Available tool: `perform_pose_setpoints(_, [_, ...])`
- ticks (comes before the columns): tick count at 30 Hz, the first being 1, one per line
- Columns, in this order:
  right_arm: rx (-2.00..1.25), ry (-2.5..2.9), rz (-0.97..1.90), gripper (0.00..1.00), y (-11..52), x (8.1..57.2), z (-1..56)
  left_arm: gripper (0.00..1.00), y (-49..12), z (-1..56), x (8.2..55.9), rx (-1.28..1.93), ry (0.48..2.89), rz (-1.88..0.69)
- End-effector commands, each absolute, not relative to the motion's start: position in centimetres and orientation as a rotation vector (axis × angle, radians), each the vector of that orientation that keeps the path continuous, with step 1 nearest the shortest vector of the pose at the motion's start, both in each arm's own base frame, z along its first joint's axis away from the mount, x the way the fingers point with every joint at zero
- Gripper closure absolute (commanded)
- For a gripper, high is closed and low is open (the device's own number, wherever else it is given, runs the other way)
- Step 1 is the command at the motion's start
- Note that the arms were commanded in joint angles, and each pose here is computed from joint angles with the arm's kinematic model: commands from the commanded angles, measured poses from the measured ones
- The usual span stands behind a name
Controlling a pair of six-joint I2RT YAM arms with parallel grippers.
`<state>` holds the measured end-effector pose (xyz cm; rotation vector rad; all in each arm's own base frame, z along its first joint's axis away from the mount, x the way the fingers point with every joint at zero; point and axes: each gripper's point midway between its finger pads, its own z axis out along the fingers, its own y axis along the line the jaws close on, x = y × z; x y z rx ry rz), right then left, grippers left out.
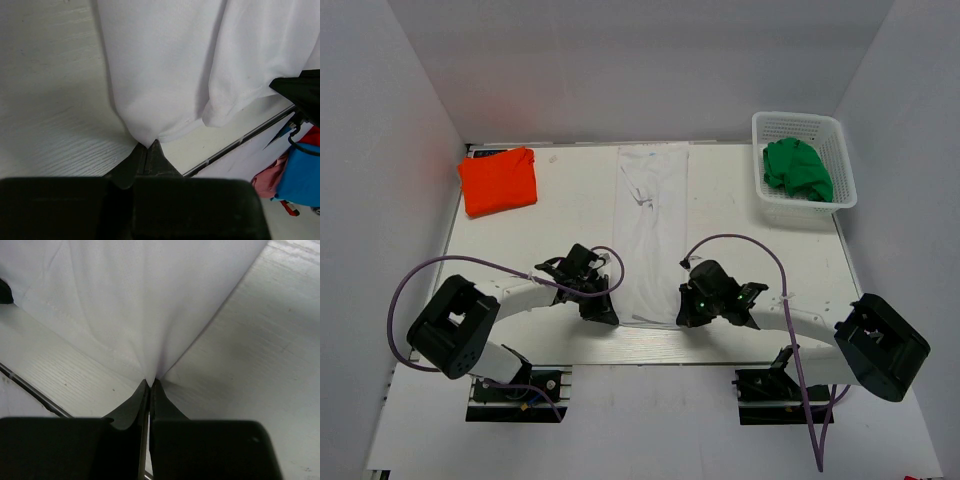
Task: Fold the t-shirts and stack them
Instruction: Grab the bottom of the folded rectangular tshirt with both arms
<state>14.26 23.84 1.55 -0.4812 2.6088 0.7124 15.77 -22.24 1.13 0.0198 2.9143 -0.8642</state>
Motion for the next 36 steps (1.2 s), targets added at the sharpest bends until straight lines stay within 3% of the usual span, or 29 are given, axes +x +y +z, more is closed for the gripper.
perform_pose_setpoints(1, [-0.497, 2.628, 0.716, 1.0, 23.4, 13.4, 1.7, 1.0, -19.2, -1.3, 14.2, 0.006, 2.99, -0.658])
perform_pose_setpoints(9, [-0.52, 2.498, 0.702, 1.0, 25.2, 16.5, 6.0, 1.0, -21.9, 5.9, 18.2, 0.021, 2.732, -0.817])
perform_pose_setpoints(17, [-0.426, 2.454, 0.435, 1.0, 24.7, 22.1, 7.4, 1.0, -23.4, 8.8, 23.6, -0.001, 2.585, -0.789])
perform_pose_setpoints(26, [-0.269, 2.3, 0.311, 1.0, 24.9, 30.7, 12.4, 1.0, -24.2, 13.8, 33.0, -0.105, 2.371, -0.598])
perform_pose_setpoints(36, [-0.264, 2.247, 0.306, 1.0, 25.3, 36.9, 14.8, 1.0, -23.9, 15.1, 40.0, -0.138, 2.327, -0.436])
